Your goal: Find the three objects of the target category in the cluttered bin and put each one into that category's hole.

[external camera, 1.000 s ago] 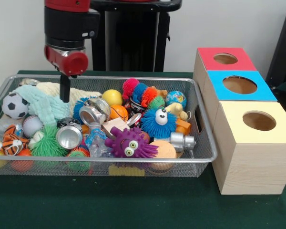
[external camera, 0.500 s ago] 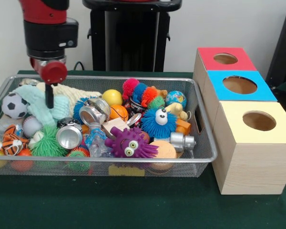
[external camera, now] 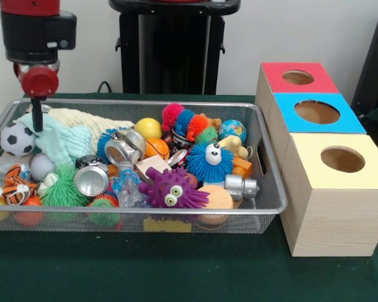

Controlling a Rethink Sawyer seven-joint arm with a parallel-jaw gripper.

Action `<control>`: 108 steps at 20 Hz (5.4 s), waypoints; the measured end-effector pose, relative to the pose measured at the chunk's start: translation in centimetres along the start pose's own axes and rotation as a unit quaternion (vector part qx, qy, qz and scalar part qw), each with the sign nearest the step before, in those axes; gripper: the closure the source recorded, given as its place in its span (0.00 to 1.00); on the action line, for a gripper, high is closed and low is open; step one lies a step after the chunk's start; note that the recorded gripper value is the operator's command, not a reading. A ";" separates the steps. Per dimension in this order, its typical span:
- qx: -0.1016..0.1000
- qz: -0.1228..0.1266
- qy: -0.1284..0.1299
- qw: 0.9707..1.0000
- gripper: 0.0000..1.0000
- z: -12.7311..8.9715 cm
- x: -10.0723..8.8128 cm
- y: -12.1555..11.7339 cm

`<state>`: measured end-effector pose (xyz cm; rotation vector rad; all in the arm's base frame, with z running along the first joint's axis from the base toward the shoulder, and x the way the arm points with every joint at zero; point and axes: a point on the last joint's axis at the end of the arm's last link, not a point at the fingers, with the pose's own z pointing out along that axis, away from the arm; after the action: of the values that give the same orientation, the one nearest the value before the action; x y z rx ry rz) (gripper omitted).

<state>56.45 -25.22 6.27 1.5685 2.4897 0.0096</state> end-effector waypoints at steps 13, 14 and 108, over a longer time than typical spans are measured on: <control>0.008 -0.022 -0.012 1.000 1.00 -3.4 1.4 0.8; 0.005 -0.028 -0.012 1.000 1.00 -2.9 2.2 1.2; 0.031 0.022 -0.101 0.994 1.00 -2.4 -4.7 -3.0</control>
<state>55.33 -30.52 9.08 1.5641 2.3200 -0.2124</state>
